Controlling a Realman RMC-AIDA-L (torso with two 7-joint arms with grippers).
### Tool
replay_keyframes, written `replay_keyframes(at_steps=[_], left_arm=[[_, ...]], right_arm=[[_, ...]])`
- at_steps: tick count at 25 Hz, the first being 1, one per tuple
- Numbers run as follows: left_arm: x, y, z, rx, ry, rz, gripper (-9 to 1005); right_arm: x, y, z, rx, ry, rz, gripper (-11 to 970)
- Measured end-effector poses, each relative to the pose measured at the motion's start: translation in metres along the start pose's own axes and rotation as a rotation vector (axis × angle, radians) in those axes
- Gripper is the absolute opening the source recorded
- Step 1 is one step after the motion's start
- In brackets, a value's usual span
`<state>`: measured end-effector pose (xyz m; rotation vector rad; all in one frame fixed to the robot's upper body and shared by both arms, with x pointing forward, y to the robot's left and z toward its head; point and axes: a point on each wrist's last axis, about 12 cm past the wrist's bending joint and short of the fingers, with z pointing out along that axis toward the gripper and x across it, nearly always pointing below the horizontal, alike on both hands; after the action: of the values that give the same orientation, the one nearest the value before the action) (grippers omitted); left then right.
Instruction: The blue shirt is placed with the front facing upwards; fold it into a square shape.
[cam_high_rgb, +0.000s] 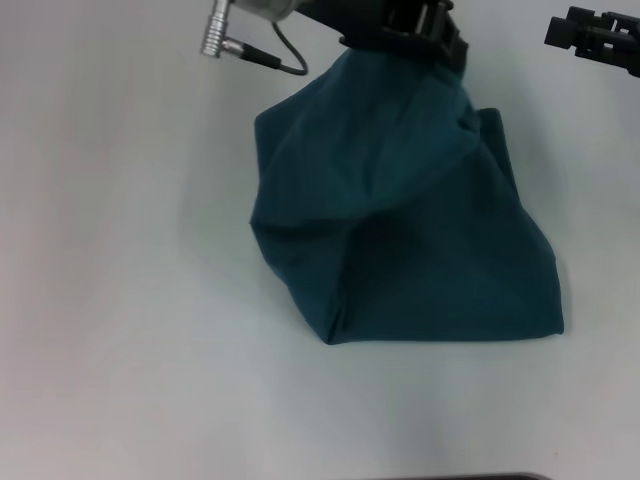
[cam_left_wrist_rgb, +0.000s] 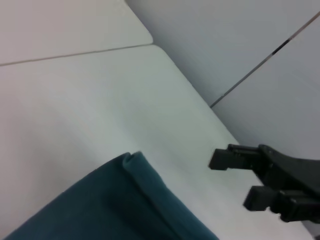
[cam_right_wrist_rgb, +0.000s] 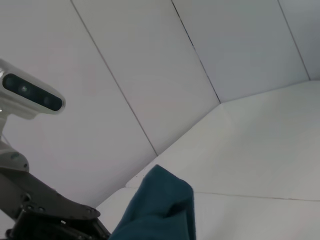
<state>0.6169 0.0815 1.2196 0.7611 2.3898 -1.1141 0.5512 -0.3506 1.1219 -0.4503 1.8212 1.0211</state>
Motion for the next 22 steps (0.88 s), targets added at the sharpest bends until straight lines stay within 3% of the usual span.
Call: replay_keyframes(at_steps=[10,15,19,22], left_arm=[[0.000,-0.001,0.011,0.102,-0.051,-0.040,89],[0.002,0.006,0.012,0.087,-0.074,-0.065,307],[0.009,0.017,-0.002,0.057,-0.110,-0.070,465],[0.019,0.030,-0.017,0.018,-0.149,-0.074,530]], right_arm=[[-0.001,0.000,-0.002,-0.001,-0.006,-0.003,683],[-0.002,0.000,-0.002,0.000,-0.009,-0.006,683],[-0.001,0.000,-0.004,0.003,-0.004,-0.003,684],[0.001,-0.001,-0.008,0.013,0.007,0.017,684]])
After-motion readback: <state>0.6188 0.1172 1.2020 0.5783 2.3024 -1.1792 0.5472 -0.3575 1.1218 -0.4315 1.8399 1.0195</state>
